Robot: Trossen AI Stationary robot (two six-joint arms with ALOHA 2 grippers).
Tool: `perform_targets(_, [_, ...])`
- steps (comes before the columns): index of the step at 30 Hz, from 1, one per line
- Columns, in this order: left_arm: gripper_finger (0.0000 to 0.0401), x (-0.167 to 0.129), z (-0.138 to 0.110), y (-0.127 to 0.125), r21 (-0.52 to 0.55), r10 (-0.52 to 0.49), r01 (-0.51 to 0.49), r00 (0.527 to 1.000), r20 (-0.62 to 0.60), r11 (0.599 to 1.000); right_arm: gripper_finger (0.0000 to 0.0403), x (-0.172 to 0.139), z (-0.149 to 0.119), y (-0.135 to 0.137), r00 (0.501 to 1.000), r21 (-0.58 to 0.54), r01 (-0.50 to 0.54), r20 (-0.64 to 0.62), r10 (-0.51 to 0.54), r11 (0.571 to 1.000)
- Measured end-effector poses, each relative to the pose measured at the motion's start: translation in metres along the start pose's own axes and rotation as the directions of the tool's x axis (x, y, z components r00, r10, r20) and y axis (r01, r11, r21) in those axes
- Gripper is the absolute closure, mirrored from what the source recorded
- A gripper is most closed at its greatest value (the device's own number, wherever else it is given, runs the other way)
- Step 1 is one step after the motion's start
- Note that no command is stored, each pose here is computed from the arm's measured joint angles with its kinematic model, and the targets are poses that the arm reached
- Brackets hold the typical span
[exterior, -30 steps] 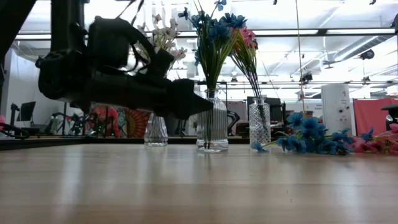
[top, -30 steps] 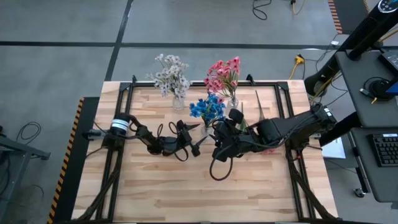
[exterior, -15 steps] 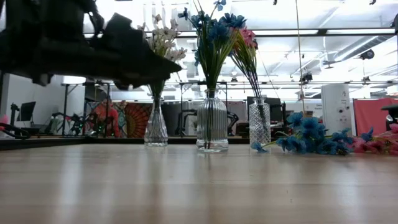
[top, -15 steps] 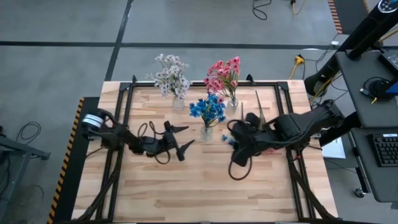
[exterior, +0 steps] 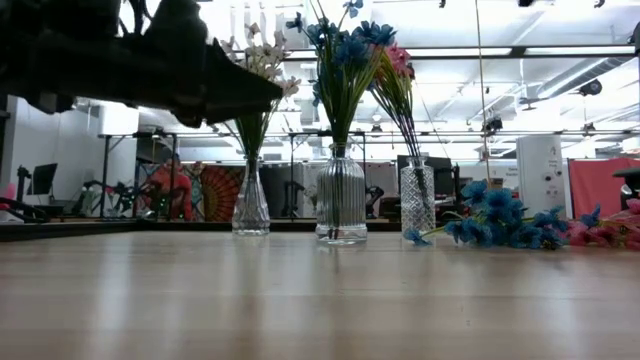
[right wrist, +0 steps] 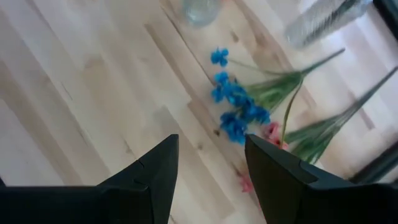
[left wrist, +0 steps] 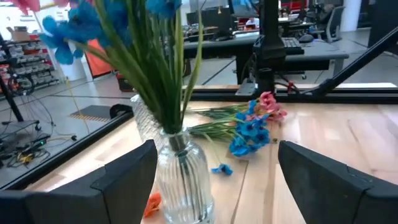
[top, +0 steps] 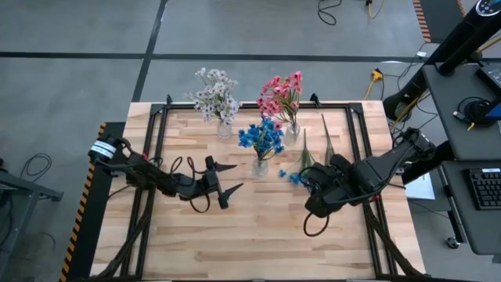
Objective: Sort flowers into vase by color
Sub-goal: Put the blue flowers into the middle transparent vase
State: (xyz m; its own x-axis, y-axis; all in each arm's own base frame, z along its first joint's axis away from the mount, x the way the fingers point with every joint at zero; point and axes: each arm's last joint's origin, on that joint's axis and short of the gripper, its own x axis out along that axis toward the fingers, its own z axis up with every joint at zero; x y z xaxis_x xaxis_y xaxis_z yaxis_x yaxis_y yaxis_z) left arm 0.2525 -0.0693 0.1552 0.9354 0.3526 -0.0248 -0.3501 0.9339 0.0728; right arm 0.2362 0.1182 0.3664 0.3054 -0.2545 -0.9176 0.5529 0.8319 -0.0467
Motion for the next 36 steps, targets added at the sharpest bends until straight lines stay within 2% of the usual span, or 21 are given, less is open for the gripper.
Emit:
perform_targets(7, [0.0085,-0.003,0.011,-0.005,0.049,-0.022,0.021,1.000,0.021,0.999,0.0222,0.017,-0.010,-0.011,0.998,0.005,0.027,-0.058,-0.027,1.000])
perform_targets(14, [0.0085,-0.003,0.013,-0.004,0.129,-0.019,0.017,1.000,0.019,0.991,0.0188,0.038,-0.016,-0.026,0.999,0.057,0.012,-0.040,-0.010,0.998])
perform_targets(19, [0.0085,-0.002,0.016,-0.005,0.152,-0.018,0.013,0.999,0.029,0.988,0.0171,0.064,-0.019,-0.042,0.998,0.129,0.038,-0.045,-0.033,0.991])
perform_targets(23, [0.0085,-0.001,0.018,-0.005,0.166,-0.014,0.008,0.999,0.036,0.986,0.0173,0.091,-0.019,-0.053,0.993,0.181,0.096,-0.082,-0.083,0.979])
perform_targets(27, [0.0085,0.001,0.022,-0.006,0.180,-0.013,0.004,0.999,0.046,0.984,0.0178,0.118,-0.020,-0.064,0.981,0.185,0.151,-0.146,-0.125,0.971])
perform_targets(31, [0.0085,0.004,0.024,-0.008,0.200,-0.011,0.000,0.998,0.054,0.980,0.0183,0.141,-0.013,-0.084,0.971,0.269,0.215,-0.164,-0.175,0.939])
perform_targets(36, [0.0085,0.006,0.025,-0.009,0.222,-0.008,-0.004,0.998,0.056,0.975,0.0182,0.164,0.000,-0.108,0.975,0.337,0.209,-0.139,-0.171,0.918])
